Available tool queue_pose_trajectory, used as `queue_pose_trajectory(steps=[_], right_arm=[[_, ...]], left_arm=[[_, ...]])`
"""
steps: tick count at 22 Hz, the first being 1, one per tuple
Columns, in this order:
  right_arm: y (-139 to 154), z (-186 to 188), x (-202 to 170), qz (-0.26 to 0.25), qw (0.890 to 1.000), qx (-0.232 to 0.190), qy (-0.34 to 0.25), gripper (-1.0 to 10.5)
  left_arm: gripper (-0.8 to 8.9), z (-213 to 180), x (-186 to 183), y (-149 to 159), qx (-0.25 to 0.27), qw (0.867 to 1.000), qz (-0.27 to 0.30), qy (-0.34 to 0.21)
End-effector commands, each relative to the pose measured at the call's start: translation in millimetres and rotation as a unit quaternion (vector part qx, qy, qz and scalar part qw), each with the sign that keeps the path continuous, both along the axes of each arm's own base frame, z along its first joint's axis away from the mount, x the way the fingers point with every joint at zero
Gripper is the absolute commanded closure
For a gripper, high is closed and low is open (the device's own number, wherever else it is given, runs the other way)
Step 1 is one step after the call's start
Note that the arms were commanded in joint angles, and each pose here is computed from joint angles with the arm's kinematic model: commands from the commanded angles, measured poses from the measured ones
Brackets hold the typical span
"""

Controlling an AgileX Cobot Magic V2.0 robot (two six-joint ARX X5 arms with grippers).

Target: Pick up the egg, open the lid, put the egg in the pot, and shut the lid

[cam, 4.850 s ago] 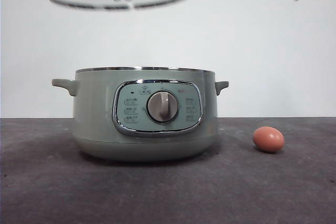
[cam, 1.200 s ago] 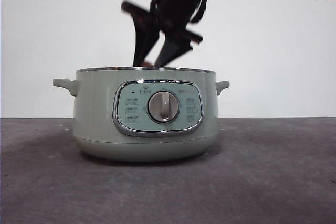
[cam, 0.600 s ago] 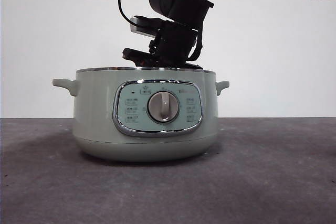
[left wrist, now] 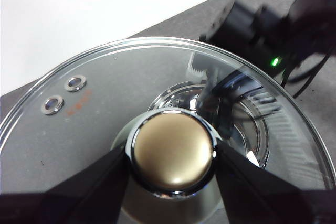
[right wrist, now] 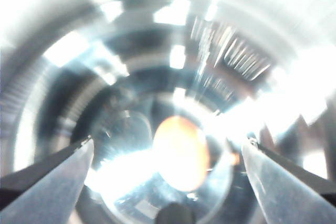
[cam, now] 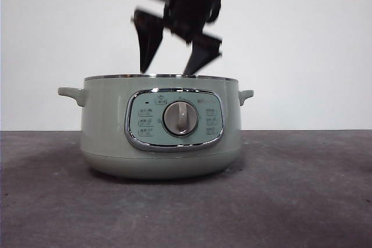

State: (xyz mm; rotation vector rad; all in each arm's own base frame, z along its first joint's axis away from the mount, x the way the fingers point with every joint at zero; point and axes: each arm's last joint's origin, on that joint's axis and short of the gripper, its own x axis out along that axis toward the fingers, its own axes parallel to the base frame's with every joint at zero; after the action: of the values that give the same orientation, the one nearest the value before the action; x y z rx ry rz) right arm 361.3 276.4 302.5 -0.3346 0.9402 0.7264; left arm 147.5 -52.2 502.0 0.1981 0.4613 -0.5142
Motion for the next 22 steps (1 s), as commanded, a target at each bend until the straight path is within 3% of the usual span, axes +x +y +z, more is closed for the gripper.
queue_pose_trajectory(steps=[1, 5, 11, 17, 22], right_arm=[[-4, 31, -5, -0.003, 1.000, 0.002, -0.002, 4.7], [-35, 93, -23, -0.022, 1.000, -0.004, -0.003, 4.7], [-78, 158, -59, -0.058, 0.995, 0.054, -0.065, 4.7], [-126, 222, -135, -0.058, 0.981, 0.115, -0.147, 4.8], [-173, 234, -206, -0.059, 0.975, 0.132, -0.169, 4.8]], left_arm=[[8.22, 7, -4, 2, -0.014, 0.999, 0.000, -0.029], [8.22, 5, 2, 0, -0.012, 1.000, -0.001, -0.021], [8.22, -3, 22, -11, -0.005, 1.000, -0.014, 0.005], [8.22, -16, 52, -33, 0.003, 0.999, -0.042, 0.031], [8.22, -40, 91, -63, 0.011, 0.995, -0.076, 0.071]])
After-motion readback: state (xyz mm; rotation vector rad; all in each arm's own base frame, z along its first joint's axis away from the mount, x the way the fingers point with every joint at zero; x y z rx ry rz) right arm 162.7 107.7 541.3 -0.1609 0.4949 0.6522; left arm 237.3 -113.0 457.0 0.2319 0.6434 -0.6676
